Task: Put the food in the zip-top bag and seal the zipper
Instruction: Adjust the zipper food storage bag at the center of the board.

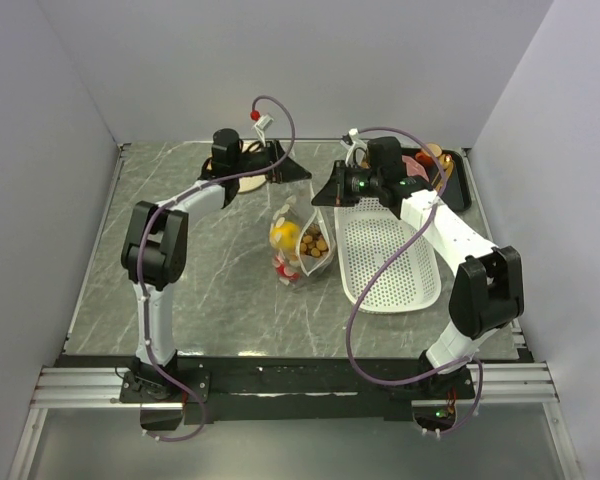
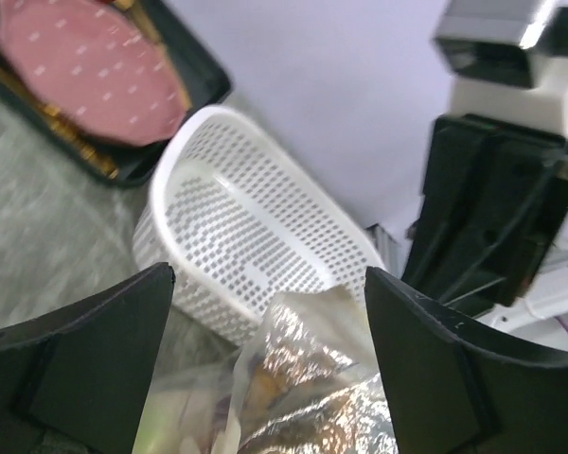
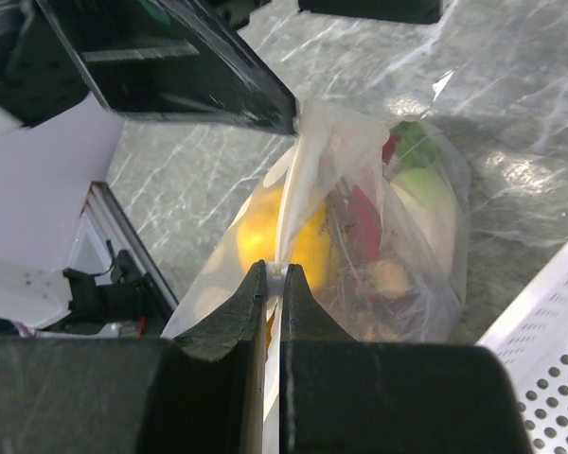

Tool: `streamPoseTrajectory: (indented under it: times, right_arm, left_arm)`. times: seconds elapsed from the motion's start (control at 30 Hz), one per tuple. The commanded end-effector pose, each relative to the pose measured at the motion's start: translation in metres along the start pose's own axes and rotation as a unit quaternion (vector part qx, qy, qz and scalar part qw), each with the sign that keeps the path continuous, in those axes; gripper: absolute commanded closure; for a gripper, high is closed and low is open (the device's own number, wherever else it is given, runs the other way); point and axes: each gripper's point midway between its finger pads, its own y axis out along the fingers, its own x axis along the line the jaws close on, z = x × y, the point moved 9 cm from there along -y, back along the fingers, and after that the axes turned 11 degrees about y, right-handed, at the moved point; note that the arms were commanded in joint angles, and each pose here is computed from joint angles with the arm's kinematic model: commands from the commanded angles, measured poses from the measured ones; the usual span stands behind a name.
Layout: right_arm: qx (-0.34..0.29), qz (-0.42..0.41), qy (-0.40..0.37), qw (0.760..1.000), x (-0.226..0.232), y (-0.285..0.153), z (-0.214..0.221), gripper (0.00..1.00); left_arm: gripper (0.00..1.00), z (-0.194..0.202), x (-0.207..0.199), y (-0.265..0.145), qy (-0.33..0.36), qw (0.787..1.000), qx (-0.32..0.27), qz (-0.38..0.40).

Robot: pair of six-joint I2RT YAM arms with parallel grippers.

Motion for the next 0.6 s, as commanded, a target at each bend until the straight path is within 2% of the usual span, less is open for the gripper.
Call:
streamPoseTrajectory:
  times: [0.0, 0.2, 0.37, 0.5, 0.53, 0.57]
  right_arm:
    - [-0.030, -0.042, -0.036, 0.998, 0.029, -0.019, -0.017, 1.00]
    - [-0.038, -0.045, -0.036, 0.998, 0.031, -0.021, -0.020, 1.00]
    - [-0.036, -0.051, -0.038, 0.997, 0.034, -0.022, -0.023, 1.00]
    - [-0.042, -0.047, -0.036, 0.997, 0.034, -0.022, -0.025, 1.00]
    - [-0.043, -0.047, -0.035, 0.997, 0.034, -0.023, -0.026, 1.00]
    - [-0.044, -0.047, -0.034, 0.997, 0.033, -0.023, -0.026, 1.00]
  left_arm:
    - [0.14, -0.018, -0.015, -0.001, 0.031, 0.993, -0.020, 0.109]
    - [0.14, 0.000, -0.012, -0.008, 0.026, 0.994, -0.002, 0.103]
    - [0.18, 0.007, -0.018, -0.009, 0.020, 0.988, 0.016, 0.156]
    - [0.22, 0.013, -0.014, -0.010, 0.010, 0.986, 0.016, 0.163]
    - [0.29, 0.015, -0.015, -0.010, 0.001, 0.986, 0.018, 0.164]
    - [0.31, 0.015, -0.015, -0.010, 0.003, 0.986, 0.016, 0.167]
